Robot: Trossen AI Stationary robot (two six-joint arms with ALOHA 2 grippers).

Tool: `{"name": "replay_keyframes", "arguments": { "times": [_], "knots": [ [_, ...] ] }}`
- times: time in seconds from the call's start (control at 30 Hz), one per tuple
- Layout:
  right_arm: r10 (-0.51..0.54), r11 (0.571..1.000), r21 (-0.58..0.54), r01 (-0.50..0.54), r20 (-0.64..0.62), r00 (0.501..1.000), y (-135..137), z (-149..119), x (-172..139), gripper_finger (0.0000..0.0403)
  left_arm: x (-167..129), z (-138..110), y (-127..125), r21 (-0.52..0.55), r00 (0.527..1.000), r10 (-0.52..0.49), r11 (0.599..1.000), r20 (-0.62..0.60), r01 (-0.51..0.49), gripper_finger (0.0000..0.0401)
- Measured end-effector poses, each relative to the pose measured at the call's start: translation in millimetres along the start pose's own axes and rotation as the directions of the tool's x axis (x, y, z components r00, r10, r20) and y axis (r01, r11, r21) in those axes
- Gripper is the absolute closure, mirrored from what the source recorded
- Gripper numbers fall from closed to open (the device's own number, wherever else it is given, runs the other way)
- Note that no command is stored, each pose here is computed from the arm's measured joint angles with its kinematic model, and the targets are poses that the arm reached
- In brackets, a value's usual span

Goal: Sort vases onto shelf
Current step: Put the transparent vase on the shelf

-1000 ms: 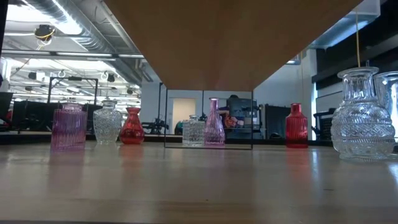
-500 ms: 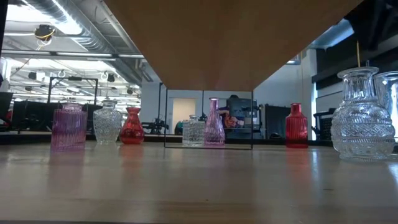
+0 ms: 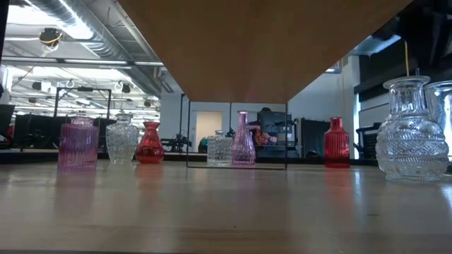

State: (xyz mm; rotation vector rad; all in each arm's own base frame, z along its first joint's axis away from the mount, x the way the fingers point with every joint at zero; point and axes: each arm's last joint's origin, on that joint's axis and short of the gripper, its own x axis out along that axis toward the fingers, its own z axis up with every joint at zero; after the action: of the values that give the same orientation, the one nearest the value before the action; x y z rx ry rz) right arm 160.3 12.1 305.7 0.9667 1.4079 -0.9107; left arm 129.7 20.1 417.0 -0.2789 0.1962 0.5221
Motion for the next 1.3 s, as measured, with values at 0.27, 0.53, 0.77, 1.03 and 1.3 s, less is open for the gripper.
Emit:
{"name": "replay_keyframes", "arguments": {
  "times": [0.27, 0.53, 0.77, 1.03, 1.3],
  "knots": [
    [-0.092, 0.994, 0.052, 0.095, -0.067, 0.994, -6, -1, 26, 0.0315, 0, 0, 0, -0.018, 1.0, 0.0, 1.0, 0.0, 0.0, 0.0297],
    [-0.088, 0.995, 0.043, 0.091, -0.081, 0.993, -5, -1, 43, 0.0315, 0, 0, 0, -0.001, 1.0, 0.005, 1.0, 0.002, -0.005, 0.0297],
    [-0.026, 1.0, 0.002, 0.026, -0.083, 0.996, 1, 2, 56, 0.0339, 0, 0, 0, 0.001, 1.0, 0.008, 1.0, 0.003, -0.008, 0.0297],
    [-0.028, 0.999, -0.043, 0.024, -0.087, 0.996, 1, 1, 56, 0.0388, 0, 0, 1, 0.008, 0.999, 0.032, 0.999, 0.013, -0.032, 0.0297],
    [-0.056, 0.995, -0.093, 0.047, -0.092, 0.994, -6, 12, 22, 0.04, 1, 0, 1, 0.009, 0.999, 0.033, 0.999, 0.013, -0.033, 0.0297]
  ]
}}
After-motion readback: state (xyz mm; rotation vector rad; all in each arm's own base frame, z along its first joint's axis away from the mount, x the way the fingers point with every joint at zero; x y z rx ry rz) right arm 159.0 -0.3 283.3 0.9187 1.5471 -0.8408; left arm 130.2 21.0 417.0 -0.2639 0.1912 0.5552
